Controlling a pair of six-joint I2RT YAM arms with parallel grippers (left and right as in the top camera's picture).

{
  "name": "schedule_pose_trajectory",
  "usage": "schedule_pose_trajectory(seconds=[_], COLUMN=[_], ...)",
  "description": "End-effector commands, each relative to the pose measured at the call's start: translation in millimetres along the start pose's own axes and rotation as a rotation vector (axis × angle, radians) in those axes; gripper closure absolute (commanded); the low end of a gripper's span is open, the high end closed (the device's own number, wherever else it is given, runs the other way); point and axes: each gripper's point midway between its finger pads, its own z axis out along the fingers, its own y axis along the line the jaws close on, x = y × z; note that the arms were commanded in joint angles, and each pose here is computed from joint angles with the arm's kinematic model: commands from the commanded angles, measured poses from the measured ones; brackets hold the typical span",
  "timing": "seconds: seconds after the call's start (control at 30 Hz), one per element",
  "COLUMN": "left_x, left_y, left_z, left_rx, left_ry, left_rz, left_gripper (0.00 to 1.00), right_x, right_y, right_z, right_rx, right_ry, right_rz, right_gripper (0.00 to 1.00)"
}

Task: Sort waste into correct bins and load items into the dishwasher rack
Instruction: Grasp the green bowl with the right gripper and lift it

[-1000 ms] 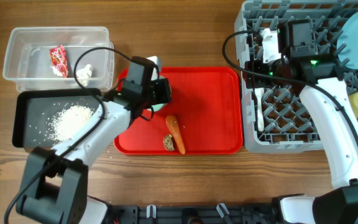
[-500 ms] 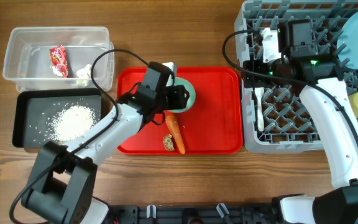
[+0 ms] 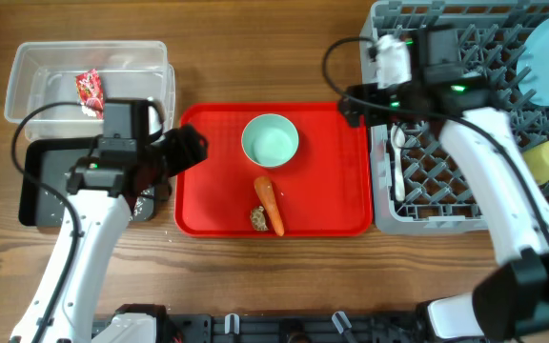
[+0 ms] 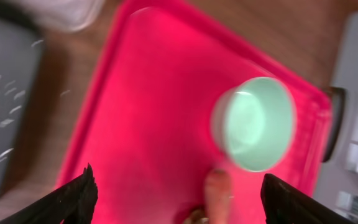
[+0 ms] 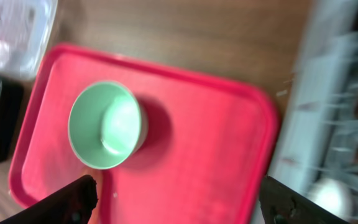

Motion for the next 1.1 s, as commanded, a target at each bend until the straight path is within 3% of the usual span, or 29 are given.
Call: schedule_pose_trajectory(seconds=[0.0, 0.37, 0.6, 0.8, 0.97, 1.07], left_x=[-1, 1, 1, 1, 1, 1], left_y=[21, 25, 26, 26, 26, 26], left_z=[1, 7, 8, 9, 9, 9], left_rx=[-0.045, -0.060, -0.061, -0.063, -0.063, -0.063], left_ry=[0.024, 0.046, 0.049, 0.051, 0.051, 0.051], left_rz=[-0.057, -0.068, -0.069, -0.070, -0.070, -0.070], left_gripper=[0.13, 0.11, 0.11, 0.11, 0.11, 0.11], right_x=[16, 52, 56, 11, -50, -79], right_y=[24, 42, 34, 16, -23, -63], right_z=[42, 142, 170, 136, 49, -24], right_rx=[-0.062, -0.026, 0.019, 0.125, 0.319, 0.561], right_ry=[0.103, 0.244, 0.240, 0.094, -0.140, -0.317], right_rz=[-0.006, 0.078, 0.134, 0.111, 0.071, 0.071], right_gripper=[0.21, 0.48, 0.96, 0.96, 0.96, 0.96])
